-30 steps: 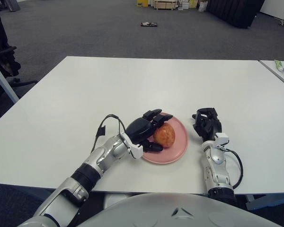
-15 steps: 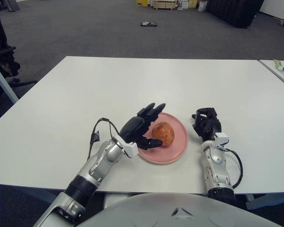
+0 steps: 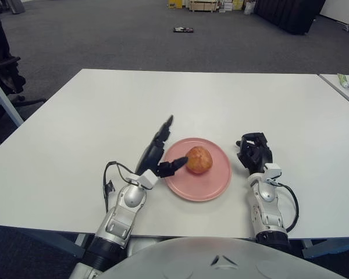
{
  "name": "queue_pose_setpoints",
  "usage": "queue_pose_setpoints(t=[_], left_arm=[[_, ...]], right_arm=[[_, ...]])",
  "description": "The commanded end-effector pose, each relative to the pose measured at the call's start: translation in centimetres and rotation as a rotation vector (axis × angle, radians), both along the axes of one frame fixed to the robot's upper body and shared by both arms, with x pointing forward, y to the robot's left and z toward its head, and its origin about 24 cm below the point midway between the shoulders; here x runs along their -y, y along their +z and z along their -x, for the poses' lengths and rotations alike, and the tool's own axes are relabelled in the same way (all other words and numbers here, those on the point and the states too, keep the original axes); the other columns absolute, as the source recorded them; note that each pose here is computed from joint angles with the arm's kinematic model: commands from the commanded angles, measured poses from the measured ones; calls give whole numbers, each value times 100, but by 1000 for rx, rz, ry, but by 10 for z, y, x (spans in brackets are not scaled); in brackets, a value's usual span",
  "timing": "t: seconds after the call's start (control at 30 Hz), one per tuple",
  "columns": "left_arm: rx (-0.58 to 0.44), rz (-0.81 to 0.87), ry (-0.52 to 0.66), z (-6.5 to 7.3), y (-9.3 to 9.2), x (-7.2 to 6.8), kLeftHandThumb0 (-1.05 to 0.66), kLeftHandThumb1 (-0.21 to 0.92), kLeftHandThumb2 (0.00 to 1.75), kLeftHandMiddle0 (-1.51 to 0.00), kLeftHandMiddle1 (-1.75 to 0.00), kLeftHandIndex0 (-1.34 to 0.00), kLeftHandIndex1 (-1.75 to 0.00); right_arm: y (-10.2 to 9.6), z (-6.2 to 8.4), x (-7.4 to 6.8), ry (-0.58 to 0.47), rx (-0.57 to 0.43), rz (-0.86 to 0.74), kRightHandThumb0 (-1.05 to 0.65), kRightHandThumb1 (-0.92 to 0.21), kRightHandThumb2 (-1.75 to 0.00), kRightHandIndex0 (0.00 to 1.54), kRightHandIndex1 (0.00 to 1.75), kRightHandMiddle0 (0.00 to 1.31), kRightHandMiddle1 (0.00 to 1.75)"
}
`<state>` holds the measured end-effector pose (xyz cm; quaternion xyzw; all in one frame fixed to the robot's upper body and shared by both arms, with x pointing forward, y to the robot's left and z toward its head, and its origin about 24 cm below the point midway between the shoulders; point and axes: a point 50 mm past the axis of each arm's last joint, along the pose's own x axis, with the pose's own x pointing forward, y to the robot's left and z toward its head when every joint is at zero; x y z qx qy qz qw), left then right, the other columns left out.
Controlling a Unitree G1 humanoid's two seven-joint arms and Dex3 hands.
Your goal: Put the apple into the plate.
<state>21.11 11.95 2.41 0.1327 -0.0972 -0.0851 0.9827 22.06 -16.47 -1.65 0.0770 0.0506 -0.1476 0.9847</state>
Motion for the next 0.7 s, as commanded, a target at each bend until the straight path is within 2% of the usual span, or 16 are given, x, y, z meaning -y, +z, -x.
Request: queue_pose_setpoints(t=[0.0, 0.13, 0.23, 0.47, 0.53, 0.57, 0.6, 0.67], left_arm=[[-16, 92, 120, -5, -8, -15, -101, 92, 71, 0, 0, 0, 0], [8, 192, 196, 1, -6, -13, -94, 92, 81, 0, 0, 0, 0], [5, 235, 282, 14, -11, -20, -88, 92, 87, 0, 0, 0, 0], [-12, 247, 408, 15, -17, -22, -78, 92, 94, 0, 0, 0, 0], [-95, 256, 455, 14, -45, -39, -74, 92, 94, -6, -6, 0, -25], [-121, 261, 473, 17, -54, -47, -73, 92, 93, -8, -22, 0, -46], [-135, 266, 483, 19, -59, -51, -72, 92, 92, -8, -33, 0, -57], [-143, 273, 495, 22, -59, -53, -71, 92, 92, -12, -69, 0, -94]], right_arm=[[-20, 12, -1, -5, -118, -20, -37, -76, -75, 49, 140, 29, 175], [-20, 12, 0, 2, -113, -26, -37, -76, -75, 49, 140, 29, 175], [-21, 12, -1, 5, -106, -33, -37, -76, -76, 49, 140, 29, 175], [-21, 12, -1, 2, -105, -36, -37, -76, -76, 49, 138, 29, 175], [-21, 12, -1, -1, -107, -38, -37, -75, -76, 49, 137, 29, 175], [-21, 12, -1, -1, -106, -39, -37, -75, -76, 50, 137, 29, 175], [-21, 12, -1, -1, -105, -39, -37, -75, -76, 50, 137, 29, 175], [-21, 12, 0, -1, -103, -39, -37, -75, -76, 50, 137, 29, 175]])
